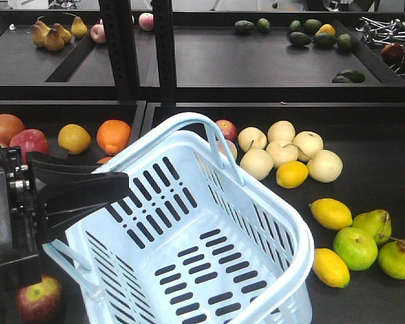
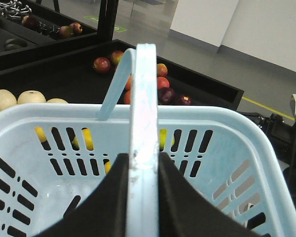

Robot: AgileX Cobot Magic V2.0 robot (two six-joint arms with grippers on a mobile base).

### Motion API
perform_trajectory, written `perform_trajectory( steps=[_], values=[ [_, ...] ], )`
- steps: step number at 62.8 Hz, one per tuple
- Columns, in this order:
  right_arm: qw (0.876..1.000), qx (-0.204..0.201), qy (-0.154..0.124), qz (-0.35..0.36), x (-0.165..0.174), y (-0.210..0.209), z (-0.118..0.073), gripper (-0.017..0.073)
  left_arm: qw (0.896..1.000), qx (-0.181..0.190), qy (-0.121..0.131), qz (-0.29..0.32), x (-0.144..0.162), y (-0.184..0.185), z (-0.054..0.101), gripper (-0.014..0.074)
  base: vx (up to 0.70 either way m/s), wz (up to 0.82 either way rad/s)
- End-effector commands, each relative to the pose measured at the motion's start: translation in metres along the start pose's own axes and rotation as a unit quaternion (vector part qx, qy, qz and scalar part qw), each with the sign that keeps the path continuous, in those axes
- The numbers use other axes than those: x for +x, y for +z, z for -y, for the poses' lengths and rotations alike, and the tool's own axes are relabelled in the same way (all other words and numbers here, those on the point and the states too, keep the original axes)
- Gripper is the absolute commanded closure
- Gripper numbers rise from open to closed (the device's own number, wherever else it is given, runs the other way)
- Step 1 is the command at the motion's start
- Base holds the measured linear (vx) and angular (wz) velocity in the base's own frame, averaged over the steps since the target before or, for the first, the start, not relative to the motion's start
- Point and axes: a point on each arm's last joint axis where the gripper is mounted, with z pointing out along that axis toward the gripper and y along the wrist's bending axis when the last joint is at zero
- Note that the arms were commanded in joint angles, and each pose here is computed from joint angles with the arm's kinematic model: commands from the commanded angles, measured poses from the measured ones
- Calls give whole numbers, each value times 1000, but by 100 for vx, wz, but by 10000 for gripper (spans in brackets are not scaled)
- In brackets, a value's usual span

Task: Pick three apples into basket with both arms
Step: 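Lift the light-blue basket by its handle with the left gripper, then hold the basket in the left gripper while the base turns away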

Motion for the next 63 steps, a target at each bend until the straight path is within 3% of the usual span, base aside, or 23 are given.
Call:
perform_trajectory(
  steps=[1,63],
  values=[
    [999,-11,-7,36,-3,-1,-2,564,999,-12,31,3,-8,-5,3,601,0,0],
    [999,-11,-7,36,-3,-1,-2,564,999,-12,31,3,-8,-4,3,601,0,0]
  ],
)
